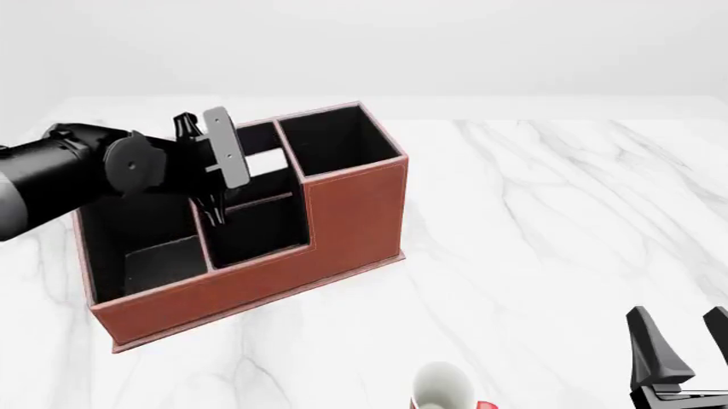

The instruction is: Pick up the book and place it in the front compartment of the caddy.

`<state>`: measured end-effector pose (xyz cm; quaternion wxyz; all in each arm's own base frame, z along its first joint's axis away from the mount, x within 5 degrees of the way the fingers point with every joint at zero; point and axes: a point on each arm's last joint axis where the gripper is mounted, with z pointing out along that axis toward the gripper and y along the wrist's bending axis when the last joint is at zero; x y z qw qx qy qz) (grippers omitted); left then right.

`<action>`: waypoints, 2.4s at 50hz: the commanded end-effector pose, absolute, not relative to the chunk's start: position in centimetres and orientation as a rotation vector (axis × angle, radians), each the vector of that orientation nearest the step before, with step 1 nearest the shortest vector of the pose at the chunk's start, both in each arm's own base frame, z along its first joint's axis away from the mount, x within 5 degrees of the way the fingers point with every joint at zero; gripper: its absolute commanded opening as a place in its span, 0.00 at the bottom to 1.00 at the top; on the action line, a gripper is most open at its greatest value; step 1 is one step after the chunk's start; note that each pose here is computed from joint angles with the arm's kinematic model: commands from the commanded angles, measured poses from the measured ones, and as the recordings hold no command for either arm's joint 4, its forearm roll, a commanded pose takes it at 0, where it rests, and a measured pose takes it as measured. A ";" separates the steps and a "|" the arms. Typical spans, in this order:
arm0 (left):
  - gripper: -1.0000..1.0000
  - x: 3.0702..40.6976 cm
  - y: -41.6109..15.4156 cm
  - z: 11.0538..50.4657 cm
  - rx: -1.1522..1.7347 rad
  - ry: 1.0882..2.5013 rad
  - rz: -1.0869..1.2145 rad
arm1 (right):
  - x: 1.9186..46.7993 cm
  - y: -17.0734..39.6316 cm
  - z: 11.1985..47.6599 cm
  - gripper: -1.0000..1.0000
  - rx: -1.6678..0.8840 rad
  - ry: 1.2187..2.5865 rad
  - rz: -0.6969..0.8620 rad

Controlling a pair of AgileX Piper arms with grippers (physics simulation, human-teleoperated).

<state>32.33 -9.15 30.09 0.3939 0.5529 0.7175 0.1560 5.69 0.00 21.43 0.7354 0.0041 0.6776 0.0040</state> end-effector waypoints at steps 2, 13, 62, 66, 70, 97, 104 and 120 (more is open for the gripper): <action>0.00 33.4 -8.5 29.8 1.389 1.808 0.434 | 5.7 0.0 21.4 1.00 0.007 1.488 0.007; 0.00 33.8 -8.7 28.8 1.391 1.807 0.433 | 5.7 0.0 21.4 1.00 0.007 1.488 0.007; 1.00 35.1 -7.1 27.6 1.395 1.834 0.474 | 5.7 0.0 21.4 1.00 0.007 1.488 0.007; 1.00 35.1 -7.0 27.2 1.402 1.840 0.473 | 5.7 0.0 21.4 1.00 0.007 1.488 0.007; 1.00 34.9 -7.1 27.1 1.403 1.839 0.471 | 5.7 0.0 21.4 1.00 0.007 1.488 0.007; 1.00 31.3 -6.6 29.2 1.405 1.818 0.475 | 5.7 0.0 21.4 1.00 0.007 1.488 0.007; 1.00 29.4 -6.5 29.3 1.407 1.825 0.462 | 5.7 0.0 21.4 1.00 0.007 1.488 0.007; 1.00 24.1 -6.2 30.7 1.412 1.793 0.443 | 5.7 0.0 21.4 1.00 0.007 1.488 0.007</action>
